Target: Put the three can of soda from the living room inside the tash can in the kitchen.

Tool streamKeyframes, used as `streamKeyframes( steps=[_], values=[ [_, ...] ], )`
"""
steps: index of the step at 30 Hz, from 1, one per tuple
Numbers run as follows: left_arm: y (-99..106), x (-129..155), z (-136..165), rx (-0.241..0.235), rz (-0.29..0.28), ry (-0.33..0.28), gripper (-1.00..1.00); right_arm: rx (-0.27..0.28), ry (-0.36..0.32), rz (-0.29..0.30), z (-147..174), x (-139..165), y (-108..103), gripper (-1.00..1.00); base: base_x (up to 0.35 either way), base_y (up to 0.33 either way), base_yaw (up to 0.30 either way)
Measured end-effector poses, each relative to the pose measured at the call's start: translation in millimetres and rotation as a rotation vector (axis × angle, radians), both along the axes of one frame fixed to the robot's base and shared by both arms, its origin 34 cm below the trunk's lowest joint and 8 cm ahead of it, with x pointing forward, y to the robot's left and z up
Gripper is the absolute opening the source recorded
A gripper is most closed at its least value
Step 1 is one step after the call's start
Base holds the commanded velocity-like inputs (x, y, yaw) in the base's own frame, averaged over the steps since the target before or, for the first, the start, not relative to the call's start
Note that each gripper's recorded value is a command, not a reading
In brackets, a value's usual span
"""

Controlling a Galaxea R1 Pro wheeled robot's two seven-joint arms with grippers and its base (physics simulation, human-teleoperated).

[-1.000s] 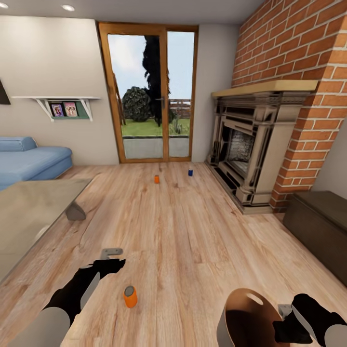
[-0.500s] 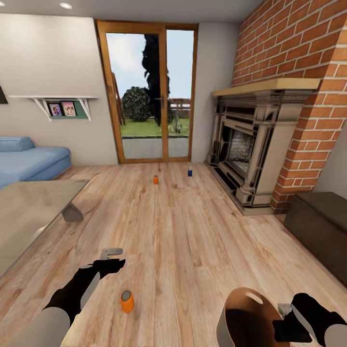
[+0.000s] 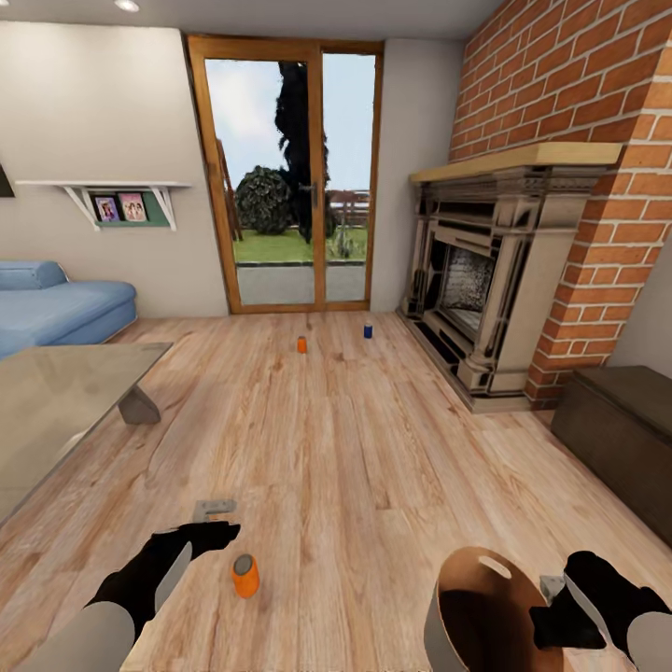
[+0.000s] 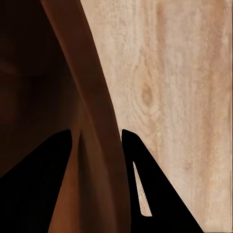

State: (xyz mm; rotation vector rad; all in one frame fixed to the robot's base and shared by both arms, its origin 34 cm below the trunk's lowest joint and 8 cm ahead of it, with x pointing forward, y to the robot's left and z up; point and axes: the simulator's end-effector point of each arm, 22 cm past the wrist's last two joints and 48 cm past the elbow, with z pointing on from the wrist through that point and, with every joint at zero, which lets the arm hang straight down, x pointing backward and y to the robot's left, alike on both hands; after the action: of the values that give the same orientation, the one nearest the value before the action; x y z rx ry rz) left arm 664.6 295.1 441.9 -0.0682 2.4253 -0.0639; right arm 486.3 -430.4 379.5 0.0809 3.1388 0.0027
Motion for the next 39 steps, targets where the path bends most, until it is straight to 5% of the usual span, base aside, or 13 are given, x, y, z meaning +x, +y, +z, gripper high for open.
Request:
streamKeyframes(
  steps=[5,11,15,18,29,32,39],
  values=[
    [0.6,-11.0,-20.9,-0.003,0.005,0.030,1.00,0.010,0.007,-0.048,40.6,46.3,0.9,-1.00,0.000,0.000,0.000],
    [-8.4,-17.6,-35.1,-0.027,0.002,0.100,1.00,-0.031,-0.165,-0.020,105.8,135.8,-6.8,-1.00,0.000,0.000,0.000],
    [-11.1,10.4,-13.2,-0.035,0.001,0.105,1.00,-0.023,-0.257,-0.019,149.6,182.2,-3.3,-1.00,0.000,0.000,0.000],
    [-12.1,39.6,13.7,-0.038,0.000,0.069,1.00,-0.132,-0.296,0.022,175.9,202.2,-25.2,-1.00,0.000,0.000,0.000],
    [-12.5,51.0,11.3,-0.026,0.011,0.077,1.00,-0.140,-0.365,-0.045,247.8,245.6,-42.7,-1.00,0.000,0.000,0.000],
    [-8.5,48.7,1.4,-0.014,0.022,0.083,1.00,-0.111,-0.359,-0.069,247.2,245.9,-40.2,-1.00,0.000,0.000,0.000],
    [-2.0,43.2,-20.5,0.006,0.040,0.097,1.00,-0.162,-0.328,-0.068,233.4,238.2,-56.6,-1.00,0.000,0.000,0.000]
  ],
)
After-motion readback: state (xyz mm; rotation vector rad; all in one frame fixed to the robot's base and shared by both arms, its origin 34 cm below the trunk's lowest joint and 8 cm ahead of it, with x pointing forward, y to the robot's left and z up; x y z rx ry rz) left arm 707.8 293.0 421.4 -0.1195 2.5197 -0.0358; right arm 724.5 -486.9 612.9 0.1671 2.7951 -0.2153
